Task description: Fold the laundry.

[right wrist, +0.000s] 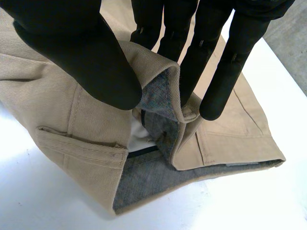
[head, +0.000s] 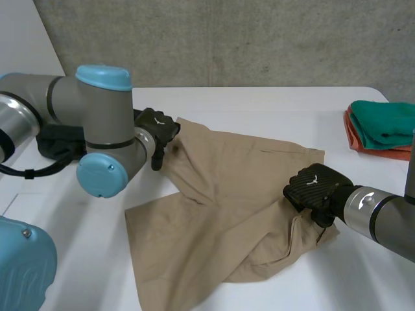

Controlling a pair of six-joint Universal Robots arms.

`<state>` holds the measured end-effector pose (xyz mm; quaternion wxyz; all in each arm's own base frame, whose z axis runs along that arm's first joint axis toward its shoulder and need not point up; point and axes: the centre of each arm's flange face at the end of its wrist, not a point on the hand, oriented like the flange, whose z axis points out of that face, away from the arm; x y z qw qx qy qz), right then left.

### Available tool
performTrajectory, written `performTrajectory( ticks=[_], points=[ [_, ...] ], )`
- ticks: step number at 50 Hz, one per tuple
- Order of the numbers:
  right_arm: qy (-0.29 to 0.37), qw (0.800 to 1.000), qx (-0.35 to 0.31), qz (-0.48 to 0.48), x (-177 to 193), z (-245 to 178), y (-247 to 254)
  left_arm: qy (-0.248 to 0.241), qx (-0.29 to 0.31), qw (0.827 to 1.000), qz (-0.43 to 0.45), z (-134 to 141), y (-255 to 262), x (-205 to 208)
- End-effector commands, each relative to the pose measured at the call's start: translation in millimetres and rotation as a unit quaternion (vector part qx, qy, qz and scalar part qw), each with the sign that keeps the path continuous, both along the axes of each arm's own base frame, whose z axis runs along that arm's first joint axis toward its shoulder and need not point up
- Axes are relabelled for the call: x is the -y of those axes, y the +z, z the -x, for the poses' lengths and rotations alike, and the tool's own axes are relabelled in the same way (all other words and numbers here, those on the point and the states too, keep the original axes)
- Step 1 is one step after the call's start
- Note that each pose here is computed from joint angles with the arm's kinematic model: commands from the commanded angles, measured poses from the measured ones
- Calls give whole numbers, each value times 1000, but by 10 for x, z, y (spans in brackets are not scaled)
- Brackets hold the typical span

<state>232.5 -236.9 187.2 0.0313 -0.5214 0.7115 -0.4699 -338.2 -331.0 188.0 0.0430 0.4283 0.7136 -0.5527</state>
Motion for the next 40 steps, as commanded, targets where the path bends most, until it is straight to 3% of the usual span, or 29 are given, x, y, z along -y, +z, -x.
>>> performTrajectory(
  ticks=[1, 18, 22, 27, 29, 36, 40],
  points=[
    [0, 1000, 0, 3, 12, 2, -5, -27, 17, 999, -6, 81, -218, 29],
    [-4, 1000, 2, 6, 60, 22, -14, -32, 43, 999, 4, 159, -408, 103],
    [-3, 1000, 1, 3, 57, 18, -31, -7, 66, 998, 7, 103, -380, 88],
    [0, 1000, 1, 2, 37, 5, -37, 59, 155, 985, -34, -174, -357, -45],
    [1, 1000, 1, 1, 27, -5, -37, 64, 166, 983, -40, -210, -315, -78],
    [9, 1000, 7, -1, -51, -70, -25, 41, 110, 993, -22, -139, -68, -124],
    [7, 1000, 18, -6, -73, -97, -15, 52, 94, 994, -18, -165, 46, -140]
  ],
)
